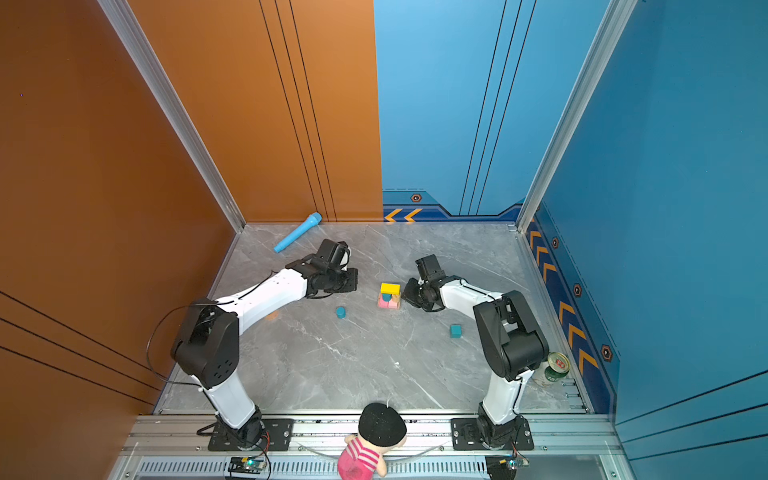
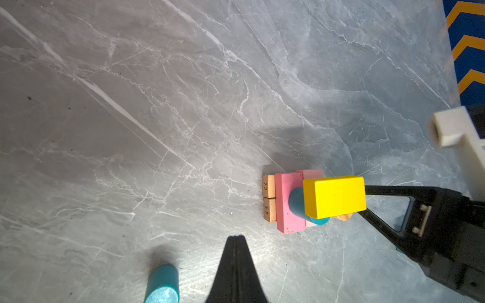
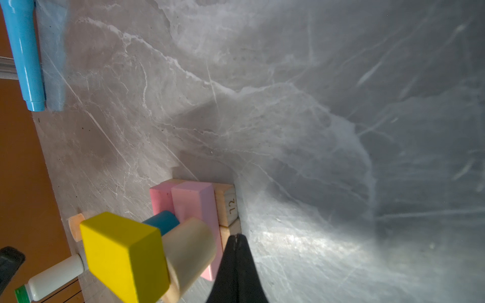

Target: Build the wood block tower

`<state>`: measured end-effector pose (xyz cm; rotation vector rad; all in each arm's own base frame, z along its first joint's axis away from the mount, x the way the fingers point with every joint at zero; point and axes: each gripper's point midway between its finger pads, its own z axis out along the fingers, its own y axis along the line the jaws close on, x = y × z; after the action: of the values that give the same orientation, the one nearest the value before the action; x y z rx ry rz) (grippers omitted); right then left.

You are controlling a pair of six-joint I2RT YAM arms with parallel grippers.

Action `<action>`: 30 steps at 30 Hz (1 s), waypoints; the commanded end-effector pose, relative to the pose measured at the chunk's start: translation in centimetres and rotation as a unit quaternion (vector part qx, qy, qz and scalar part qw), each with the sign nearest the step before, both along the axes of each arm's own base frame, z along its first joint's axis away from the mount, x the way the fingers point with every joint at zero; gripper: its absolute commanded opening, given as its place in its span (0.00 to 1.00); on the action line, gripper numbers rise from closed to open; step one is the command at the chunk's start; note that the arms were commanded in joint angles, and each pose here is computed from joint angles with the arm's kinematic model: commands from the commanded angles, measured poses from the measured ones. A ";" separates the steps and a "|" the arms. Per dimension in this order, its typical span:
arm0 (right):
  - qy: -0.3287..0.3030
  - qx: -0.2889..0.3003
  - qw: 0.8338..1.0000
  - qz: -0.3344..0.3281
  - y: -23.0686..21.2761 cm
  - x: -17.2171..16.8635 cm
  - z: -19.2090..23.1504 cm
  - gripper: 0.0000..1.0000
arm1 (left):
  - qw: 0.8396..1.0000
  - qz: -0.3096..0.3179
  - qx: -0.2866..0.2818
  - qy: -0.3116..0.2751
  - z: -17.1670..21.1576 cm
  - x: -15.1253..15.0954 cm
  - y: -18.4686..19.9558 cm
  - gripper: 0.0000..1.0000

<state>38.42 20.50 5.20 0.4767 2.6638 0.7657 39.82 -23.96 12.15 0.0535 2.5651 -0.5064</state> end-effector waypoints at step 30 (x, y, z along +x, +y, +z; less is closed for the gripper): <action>-0.015 0.016 1.000 0.007 1.9 1.3 1.2 0.00 | 1.000 -0.012 0.000 0.002 0.5 -0.3 -0.4 0.05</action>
<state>39.09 21.63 5.81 0.4561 2.6497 0.7923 39.82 -23.96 12.15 0.0535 2.5651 -0.5064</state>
